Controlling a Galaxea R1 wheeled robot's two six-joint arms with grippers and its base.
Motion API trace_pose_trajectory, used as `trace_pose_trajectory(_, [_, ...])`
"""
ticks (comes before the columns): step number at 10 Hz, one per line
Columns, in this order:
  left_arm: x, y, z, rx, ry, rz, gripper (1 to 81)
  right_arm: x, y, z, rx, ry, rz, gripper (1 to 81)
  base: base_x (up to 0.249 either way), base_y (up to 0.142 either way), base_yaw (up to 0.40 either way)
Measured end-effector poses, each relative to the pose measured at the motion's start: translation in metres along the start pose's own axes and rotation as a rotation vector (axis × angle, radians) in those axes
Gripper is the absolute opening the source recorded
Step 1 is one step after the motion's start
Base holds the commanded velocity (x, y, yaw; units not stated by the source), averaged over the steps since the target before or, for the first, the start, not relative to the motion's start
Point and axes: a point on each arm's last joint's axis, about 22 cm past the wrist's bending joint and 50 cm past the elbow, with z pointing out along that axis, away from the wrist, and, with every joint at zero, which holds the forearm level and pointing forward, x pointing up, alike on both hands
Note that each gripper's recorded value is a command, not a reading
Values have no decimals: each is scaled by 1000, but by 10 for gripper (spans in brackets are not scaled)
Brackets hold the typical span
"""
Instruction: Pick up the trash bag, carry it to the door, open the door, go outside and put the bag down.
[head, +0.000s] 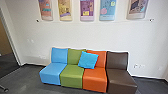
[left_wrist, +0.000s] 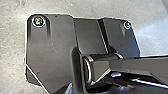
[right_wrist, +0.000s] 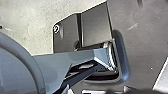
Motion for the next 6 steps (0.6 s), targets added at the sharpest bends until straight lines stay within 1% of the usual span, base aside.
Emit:
trace_pose_trajectory(2, [0,0,0,0,0,0,811,0,1,0,-1,0,0,811,134,0,0])
trace_pose_trajectory(3, [0,0,0,0,0,0,811,1,5,-2,-7,1,-1,811,133,0,0])
trace_pose_trajectory(4, [0,-1,0,1,0,0,811,2,16,-6,-26,3,-3,811,134,0,0])
trace_pose_trajectory(6, [0,-1,0,1,-1,0,811,7,53,-19,-85,8,-8,811,134,0,0])
